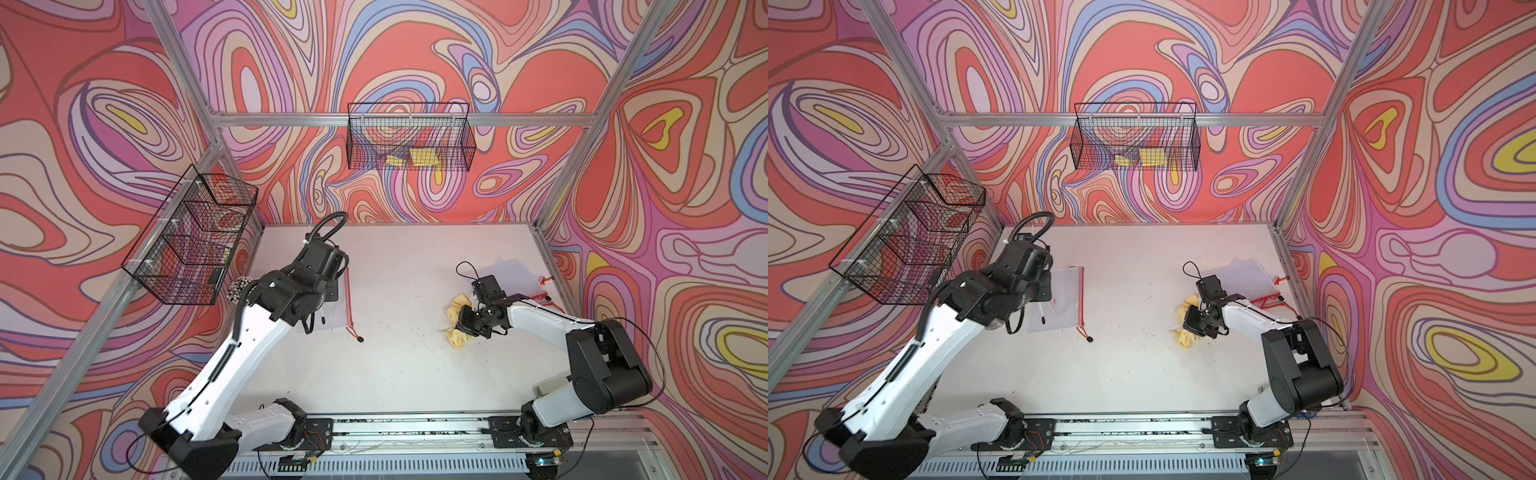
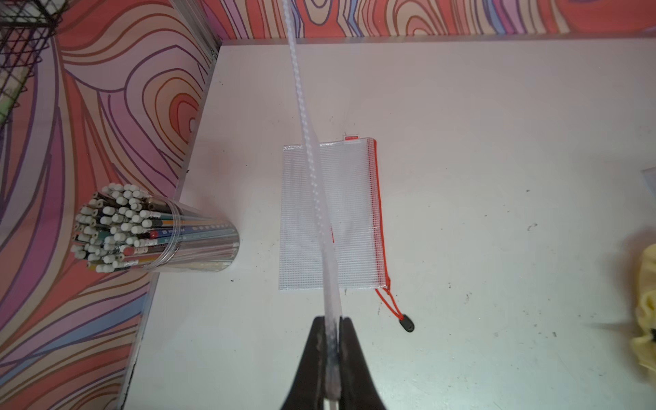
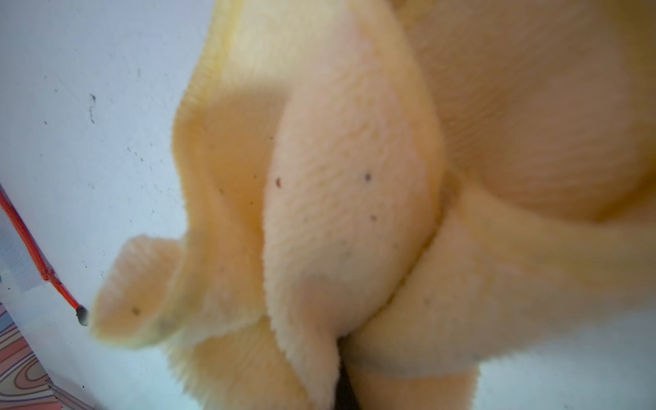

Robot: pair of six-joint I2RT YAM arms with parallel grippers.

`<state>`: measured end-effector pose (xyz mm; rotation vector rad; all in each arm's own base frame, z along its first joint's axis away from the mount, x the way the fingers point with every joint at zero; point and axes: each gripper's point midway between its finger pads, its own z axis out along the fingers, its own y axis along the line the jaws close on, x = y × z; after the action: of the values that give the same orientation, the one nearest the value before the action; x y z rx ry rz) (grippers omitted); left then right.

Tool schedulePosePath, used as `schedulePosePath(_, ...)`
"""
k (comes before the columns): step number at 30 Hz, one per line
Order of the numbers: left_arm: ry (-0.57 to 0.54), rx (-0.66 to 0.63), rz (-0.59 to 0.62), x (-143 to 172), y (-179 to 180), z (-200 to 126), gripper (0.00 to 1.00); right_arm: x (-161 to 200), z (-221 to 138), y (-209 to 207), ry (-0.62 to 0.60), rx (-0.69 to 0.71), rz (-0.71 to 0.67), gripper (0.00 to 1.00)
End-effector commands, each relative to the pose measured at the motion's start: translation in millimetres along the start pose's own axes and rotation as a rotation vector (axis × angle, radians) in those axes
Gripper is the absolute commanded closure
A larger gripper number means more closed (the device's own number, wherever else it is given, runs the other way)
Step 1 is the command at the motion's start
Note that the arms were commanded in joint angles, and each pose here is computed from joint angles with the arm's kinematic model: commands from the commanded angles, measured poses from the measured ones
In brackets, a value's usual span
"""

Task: Wipe the document bag
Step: Adjust the document bag at the center of the board.

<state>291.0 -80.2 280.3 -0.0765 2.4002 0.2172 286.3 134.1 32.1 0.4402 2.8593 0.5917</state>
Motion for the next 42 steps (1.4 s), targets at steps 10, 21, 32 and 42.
schedulePosePath(10,0.169,0.245,0.291,51.0,-168.7,43.8,1.00,-4.6,-52.0,3.5,-0.113,0.016,-0.024,1.00)
schedulePosePath(21,0.336,0.556,0.263,126.2,-296.5,68.3,1.00,-12.3,-81.0,4.6,-0.176,0.055,-0.044,1.00)
schedulePosePath(32,0.064,0.754,0.077,75.1,-284.2,20.8,0.31,-38.1,-71.3,56.6,-0.163,-0.030,-0.142,1.00)
schedulePosePath(42,0.108,0.603,-0.243,82.6,-125.9,48.4,0.08,-40.9,-4.1,134.0,-0.053,0.088,-0.369,1.00)
